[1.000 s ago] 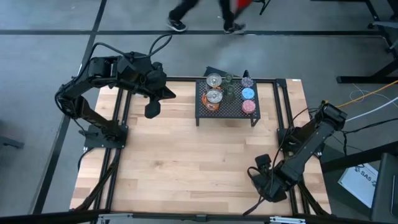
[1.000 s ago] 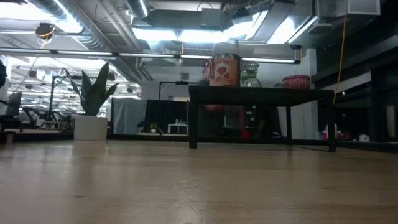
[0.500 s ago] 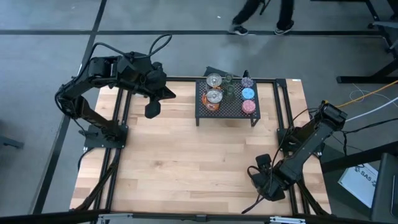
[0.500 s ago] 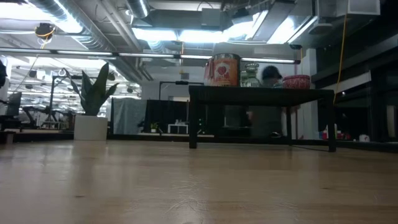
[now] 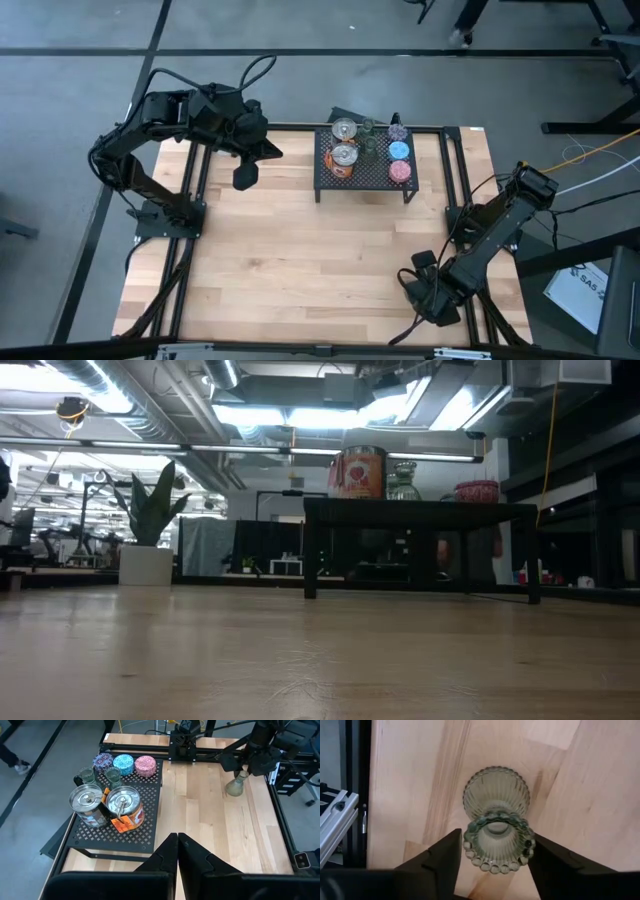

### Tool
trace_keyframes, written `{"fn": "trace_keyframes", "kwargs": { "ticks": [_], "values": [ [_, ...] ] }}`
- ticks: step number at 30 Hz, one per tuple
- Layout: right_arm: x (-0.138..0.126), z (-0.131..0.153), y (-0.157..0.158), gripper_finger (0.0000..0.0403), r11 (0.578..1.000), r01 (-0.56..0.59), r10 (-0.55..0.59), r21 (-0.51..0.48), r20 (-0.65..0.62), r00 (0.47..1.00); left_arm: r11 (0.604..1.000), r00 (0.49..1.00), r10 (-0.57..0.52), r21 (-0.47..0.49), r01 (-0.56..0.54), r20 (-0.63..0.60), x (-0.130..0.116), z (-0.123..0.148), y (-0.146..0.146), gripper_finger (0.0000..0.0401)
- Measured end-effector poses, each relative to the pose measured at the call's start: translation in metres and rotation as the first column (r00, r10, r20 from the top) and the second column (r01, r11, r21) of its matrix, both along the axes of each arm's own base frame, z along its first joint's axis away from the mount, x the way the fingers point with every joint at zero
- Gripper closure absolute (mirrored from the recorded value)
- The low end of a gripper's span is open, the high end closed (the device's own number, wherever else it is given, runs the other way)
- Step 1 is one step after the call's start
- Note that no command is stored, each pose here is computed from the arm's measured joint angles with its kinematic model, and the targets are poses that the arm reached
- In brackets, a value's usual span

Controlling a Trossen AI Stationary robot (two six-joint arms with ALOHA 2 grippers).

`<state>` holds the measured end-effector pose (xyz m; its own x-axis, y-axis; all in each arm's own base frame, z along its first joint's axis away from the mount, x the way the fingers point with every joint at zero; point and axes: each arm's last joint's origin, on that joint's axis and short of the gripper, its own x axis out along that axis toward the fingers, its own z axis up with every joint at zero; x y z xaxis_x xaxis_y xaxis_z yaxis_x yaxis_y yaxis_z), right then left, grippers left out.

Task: Pick & Place candle stick holders
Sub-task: Put the green vase candle holder on the shelf aligned with the other green vase candle holders

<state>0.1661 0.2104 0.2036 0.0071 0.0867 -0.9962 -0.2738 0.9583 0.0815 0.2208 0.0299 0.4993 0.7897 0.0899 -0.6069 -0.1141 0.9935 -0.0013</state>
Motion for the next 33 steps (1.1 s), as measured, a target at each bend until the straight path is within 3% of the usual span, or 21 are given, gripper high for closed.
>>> {"fn": "trace_keyframes", "kwargs": {
  "ticks": [8,13,25,33],
  "values": [
    [0.0,0.0,0.0,0.0232,1.0,0.001,-0.001,0.008,-0.008,1.0,1.0,1.0,0.0,0.0,0.0,0.0,0.0,0.0,0.0,0.0398],
    [0.0,0.004,-0.006,0.0233,0.999,0.032,-0.032,-0.007,-0.069,0.997,1.0,1.0,0.0,0.0,0.0,0.0,0.0,0.0,0.0,0.0394],
    [0.014,0.05,-0.047,0.0232,0.982,0.185,-0.187,-0.042,-0.044,0.981,1.0,1.0,0.0,0.001,0.0,0.0,0.0,0.0,0.0,0.04],
    [0.03,0.084,-0.091,0.023,0.931,0.363,-0.36,-0.041,0.061,0.931,1.0,1.0,-0.015,0.024,0.015,-0.003,0.0,0.0,0.0,0.0394]
  ]
}}
